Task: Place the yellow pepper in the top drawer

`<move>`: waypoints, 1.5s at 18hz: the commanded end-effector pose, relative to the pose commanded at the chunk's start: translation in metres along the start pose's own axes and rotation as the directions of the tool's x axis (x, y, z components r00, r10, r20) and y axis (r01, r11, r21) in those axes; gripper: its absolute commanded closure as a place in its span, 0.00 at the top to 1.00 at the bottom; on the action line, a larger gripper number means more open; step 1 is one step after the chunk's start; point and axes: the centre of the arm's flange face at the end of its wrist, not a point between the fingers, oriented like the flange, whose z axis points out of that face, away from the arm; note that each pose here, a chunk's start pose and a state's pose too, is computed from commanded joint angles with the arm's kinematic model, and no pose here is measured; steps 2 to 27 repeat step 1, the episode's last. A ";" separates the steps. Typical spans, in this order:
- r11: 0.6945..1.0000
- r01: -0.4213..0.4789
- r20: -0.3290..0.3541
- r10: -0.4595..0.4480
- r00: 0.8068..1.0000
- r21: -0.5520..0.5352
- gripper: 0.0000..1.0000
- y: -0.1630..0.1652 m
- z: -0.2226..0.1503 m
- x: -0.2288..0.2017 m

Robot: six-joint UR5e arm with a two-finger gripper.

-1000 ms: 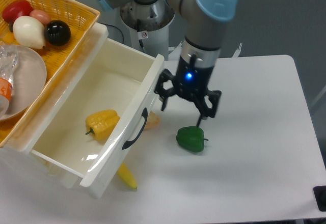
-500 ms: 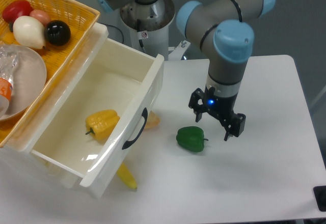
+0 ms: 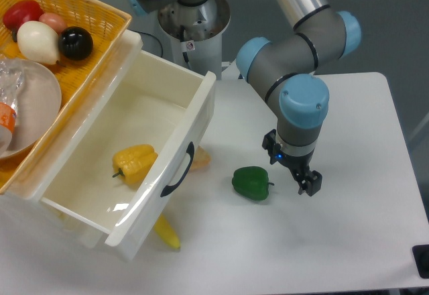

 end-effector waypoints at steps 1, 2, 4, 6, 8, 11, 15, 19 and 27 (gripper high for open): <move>1.000 0.000 -0.002 0.000 1.000 0.000 1.00 0.000 0.001 0.000; 1.000 0.000 -0.002 0.000 1.000 0.000 1.00 0.000 0.001 0.000; 1.000 0.000 -0.002 0.000 1.000 0.000 1.00 0.000 0.001 0.000; 1.000 0.000 -0.002 0.000 1.000 0.000 1.00 0.000 0.001 0.000; 1.000 0.000 -0.002 0.000 1.000 0.000 1.00 0.000 0.001 0.000; 1.000 0.000 -0.002 0.000 1.000 0.000 1.00 0.000 0.001 0.000; 1.000 0.000 -0.002 0.000 1.000 0.000 1.00 0.000 0.001 0.000; 1.000 0.000 -0.002 0.000 1.000 0.000 1.00 0.000 0.001 0.000; 1.000 0.000 -0.002 0.000 1.000 0.000 1.00 0.000 0.001 0.000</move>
